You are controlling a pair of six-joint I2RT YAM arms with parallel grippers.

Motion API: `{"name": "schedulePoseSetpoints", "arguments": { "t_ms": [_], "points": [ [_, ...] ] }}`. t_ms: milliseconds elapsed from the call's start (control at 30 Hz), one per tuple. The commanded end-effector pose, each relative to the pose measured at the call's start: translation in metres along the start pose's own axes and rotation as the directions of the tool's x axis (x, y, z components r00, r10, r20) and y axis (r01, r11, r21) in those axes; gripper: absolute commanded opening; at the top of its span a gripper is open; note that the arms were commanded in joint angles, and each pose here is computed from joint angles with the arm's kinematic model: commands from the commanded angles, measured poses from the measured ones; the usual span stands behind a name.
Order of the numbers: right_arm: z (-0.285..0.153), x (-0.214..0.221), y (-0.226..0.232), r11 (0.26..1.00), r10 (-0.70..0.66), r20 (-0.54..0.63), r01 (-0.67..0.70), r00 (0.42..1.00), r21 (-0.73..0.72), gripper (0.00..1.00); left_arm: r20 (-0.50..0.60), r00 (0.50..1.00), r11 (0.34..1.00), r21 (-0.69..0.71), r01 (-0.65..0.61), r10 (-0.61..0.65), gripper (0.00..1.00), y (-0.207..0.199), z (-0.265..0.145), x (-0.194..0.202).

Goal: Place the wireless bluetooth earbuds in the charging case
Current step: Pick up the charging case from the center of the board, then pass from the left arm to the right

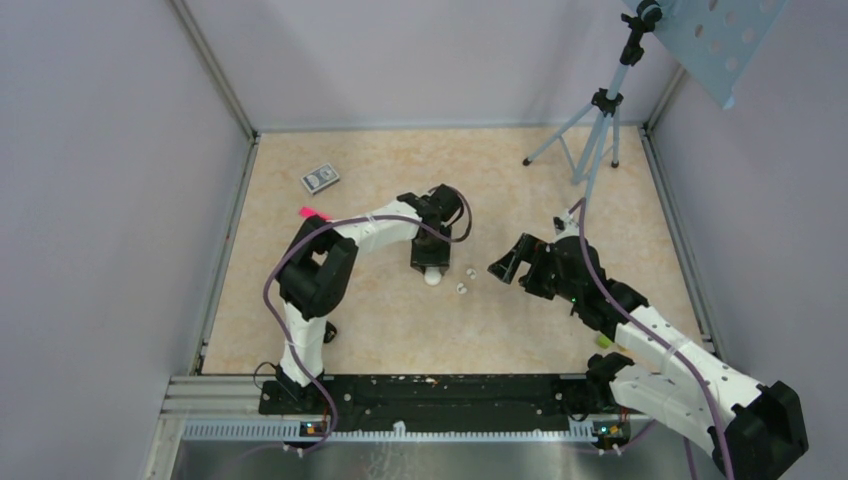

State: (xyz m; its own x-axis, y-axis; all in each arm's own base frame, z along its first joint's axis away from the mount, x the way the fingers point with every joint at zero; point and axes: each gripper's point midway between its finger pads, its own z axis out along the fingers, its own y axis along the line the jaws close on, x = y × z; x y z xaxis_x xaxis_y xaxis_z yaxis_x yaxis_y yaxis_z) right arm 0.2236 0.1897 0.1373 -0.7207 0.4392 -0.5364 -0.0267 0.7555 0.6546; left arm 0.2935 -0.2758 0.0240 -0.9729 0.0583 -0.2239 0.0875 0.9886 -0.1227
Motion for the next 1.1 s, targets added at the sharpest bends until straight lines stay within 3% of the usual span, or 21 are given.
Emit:
{"name": "schedulePoseSetpoints", "arguments": {
  "t_ms": [0, 267, 500, 733, 900, 1067],
  "points": [
    [-0.003, -0.005, 0.004, 1.000, -0.002, 0.025, 0.002, 1.000, -0.020, 0.95, 0.017, 1.000, 0.999, 0.047, -0.017, 0.016, 0.47, -0.012, -0.009, -0.008],
    [-0.004, -0.003, 0.002, 1.000, 0.006, 0.028, -0.005, 1.000, -0.026, 0.95, 0.014, 0.999, 0.951, 0.308, 0.042, -0.048, 0.46, -0.048, -0.049, -0.026],
    [-0.004, -0.009, 0.020, 0.992, -0.036, 0.047, 0.041, 0.998, -0.116, 0.93, -0.013, 0.993, 0.821, 0.561, 0.104, -0.116, 0.46, -0.089, -0.097, -0.036],
    [0.005, -0.018, 0.052, 0.969, -0.020, 0.073, 0.037, 0.997, -0.242, 0.89, -0.052, 0.985, 0.742, 0.652, 0.157, -0.163, 0.46, -0.106, -0.125, -0.039],
    [0.021, -0.023, 0.061, 0.962, 0.002, 0.096, 0.024, 0.995, -0.271, 0.87, -0.067, 0.982, 0.727, 0.663, 0.177, -0.178, 0.46, -0.108, -0.130, -0.038],
    [0.032, -0.034, 0.067, 0.956, 0.046, 0.142, -0.003, 0.989, -0.292, 0.76, -0.084, 0.979, 0.717, 0.670, 0.193, -0.185, 0.46, -0.108, -0.135, -0.035]
  ]
}}
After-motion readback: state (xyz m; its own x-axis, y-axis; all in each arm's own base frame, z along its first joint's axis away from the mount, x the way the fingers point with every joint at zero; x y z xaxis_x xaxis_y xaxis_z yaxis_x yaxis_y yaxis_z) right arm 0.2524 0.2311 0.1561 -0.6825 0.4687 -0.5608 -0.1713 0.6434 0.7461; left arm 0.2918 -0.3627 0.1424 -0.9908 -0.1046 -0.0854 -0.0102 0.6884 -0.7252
